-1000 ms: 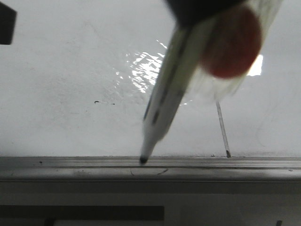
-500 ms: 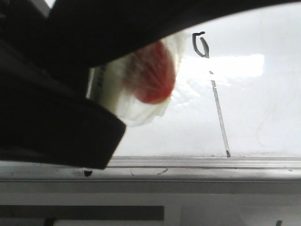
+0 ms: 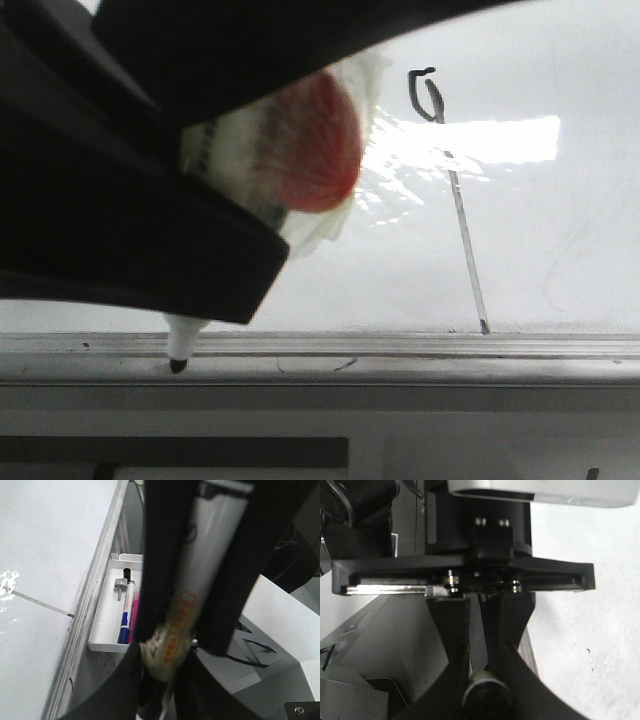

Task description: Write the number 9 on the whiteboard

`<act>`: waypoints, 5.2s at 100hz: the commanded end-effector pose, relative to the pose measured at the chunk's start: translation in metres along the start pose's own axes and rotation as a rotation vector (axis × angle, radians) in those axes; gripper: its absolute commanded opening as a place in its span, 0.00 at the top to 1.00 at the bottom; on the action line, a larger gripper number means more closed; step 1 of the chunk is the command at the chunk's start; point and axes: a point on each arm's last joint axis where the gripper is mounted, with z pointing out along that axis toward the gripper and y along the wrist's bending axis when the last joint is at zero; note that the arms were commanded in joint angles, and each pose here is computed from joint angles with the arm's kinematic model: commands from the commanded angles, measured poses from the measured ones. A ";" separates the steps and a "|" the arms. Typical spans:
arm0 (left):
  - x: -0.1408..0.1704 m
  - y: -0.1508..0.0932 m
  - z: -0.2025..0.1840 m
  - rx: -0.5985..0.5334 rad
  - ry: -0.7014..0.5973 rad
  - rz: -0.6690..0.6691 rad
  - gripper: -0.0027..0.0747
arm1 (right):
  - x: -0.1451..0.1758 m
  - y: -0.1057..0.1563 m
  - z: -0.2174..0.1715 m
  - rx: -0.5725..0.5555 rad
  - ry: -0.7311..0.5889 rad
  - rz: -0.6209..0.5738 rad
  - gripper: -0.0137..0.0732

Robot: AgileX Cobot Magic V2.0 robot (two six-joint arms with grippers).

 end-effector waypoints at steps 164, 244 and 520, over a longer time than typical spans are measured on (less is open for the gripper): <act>0.022 0.096 0.004 -0.844 -0.062 -0.854 0.99 | -0.019 -0.024 -0.120 0.304 -0.402 0.108 0.91; 0.007 0.082 -0.031 -0.950 -0.141 -0.758 0.27 | -0.017 -0.024 -0.125 0.330 -0.389 0.060 0.91; 0.142 -0.069 -0.101 -1.148 -0.204 -0.420 0.99 | 0.062 -0.009 -0.165 0.602 -0.168 0.064 0.88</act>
